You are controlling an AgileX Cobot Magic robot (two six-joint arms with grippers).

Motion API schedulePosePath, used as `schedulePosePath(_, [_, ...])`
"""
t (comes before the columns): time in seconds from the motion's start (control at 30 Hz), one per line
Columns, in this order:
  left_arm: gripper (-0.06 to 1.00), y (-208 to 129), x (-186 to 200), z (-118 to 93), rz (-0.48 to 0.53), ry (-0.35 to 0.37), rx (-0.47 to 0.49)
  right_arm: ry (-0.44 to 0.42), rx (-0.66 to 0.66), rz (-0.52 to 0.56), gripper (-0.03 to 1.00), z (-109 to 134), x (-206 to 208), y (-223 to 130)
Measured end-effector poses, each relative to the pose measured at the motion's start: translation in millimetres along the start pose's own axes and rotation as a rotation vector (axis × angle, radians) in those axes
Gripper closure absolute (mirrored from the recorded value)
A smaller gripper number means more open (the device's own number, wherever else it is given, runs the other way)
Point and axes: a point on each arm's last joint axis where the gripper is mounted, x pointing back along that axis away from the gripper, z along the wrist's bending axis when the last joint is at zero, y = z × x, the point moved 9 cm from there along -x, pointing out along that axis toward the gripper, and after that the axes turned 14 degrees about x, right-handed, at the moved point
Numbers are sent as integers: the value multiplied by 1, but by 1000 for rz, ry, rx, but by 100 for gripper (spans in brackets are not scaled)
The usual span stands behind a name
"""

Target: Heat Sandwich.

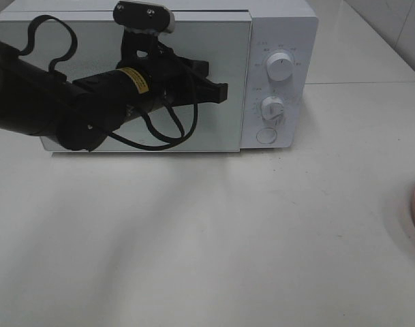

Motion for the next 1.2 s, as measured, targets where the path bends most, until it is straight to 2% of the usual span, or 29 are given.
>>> schedulePosePath(0.23, [94,-3,-19,-7,25,-13,-16,0,0,0,21,0,0,0])
schedulePosePath(0.73, [94,-3,-20,-9,32,-14,-20,0,0,0,21,0,0,0])
schedulePosePath(1.2, [94,-1,-15,-12,83,11,5,0,-1,0,21,0,0,0])
